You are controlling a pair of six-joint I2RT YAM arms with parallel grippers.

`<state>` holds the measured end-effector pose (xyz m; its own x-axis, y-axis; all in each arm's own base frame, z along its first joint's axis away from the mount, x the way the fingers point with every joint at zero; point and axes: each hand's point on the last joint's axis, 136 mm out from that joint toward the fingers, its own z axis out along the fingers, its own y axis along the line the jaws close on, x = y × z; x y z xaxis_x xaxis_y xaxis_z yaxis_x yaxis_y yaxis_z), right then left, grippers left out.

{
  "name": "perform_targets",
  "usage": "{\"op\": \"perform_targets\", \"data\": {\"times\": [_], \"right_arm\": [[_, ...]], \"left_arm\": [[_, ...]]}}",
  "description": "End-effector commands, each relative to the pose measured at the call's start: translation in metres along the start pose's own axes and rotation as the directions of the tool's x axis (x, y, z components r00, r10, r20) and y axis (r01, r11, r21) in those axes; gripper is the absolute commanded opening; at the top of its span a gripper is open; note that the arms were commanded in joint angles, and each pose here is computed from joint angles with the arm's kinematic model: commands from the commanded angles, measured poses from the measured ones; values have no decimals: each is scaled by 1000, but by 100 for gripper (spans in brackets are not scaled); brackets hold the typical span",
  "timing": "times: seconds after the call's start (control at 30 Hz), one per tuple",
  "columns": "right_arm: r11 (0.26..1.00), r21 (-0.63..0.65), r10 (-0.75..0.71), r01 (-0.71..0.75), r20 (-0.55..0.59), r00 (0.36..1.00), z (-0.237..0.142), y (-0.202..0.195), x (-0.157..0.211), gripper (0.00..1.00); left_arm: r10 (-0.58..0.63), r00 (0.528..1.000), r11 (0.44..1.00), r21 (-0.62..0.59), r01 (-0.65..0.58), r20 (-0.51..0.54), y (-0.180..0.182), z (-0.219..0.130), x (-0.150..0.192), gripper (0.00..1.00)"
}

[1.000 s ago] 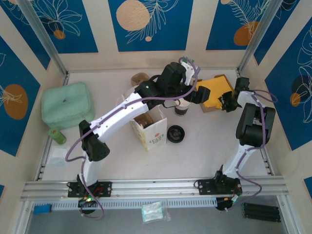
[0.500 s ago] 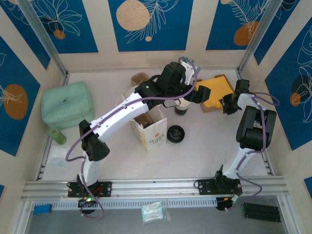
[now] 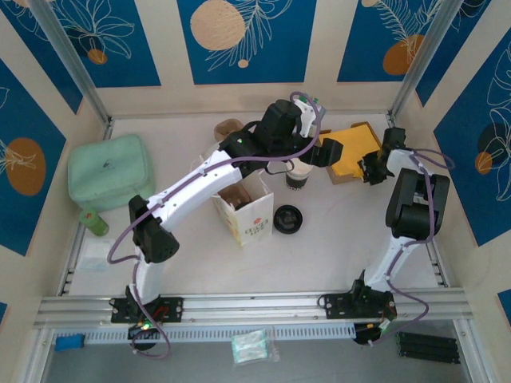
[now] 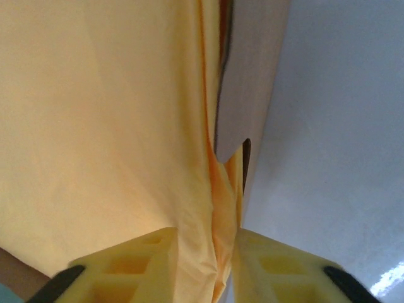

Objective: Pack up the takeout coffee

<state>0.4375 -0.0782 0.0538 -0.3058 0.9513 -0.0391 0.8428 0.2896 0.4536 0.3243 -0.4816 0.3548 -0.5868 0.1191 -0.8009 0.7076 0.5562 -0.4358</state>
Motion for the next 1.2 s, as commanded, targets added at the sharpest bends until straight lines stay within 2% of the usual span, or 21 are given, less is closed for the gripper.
{"op": "perform_targets", "data": {"times": [0.0,0.17,0.67,0.73,0.83,0.9,1.17], "right_arm": [[1000,6,-8,8,5,1000,-2,7,1,20],[1000,-2,-18,17,-6,1000,-5,4,10,0],[997,-61,-56,54,-37,998,-23,0,51,0],[996,-67,-55,53,-33,998,-27,-2,50,4],[996,-79,-48,46,-25,999,-33,-2,45,21],[995,-86,-47,45,-20,999,-37,-2,43,27],[994,-100,-45,43,-18,999,-42,-2,40,30]], "left_arm": [[-10,1000,1000,17,10,16,0,-5,-5,99],[-18,1000,1000,26,18,19,-1,-5,-5,99],[-44,999,998,38,43,22,-2,-8,-3,99],[-46,999,998,39,45,20,-2,-7,-2,100],[-48,999,998,42,47,24,-3,-7,-3,99],[-48,999,998,43,47,26,-3,-7,-4,99],[-52,998,998,45,51,26,-3,-6,-5,99]]}}
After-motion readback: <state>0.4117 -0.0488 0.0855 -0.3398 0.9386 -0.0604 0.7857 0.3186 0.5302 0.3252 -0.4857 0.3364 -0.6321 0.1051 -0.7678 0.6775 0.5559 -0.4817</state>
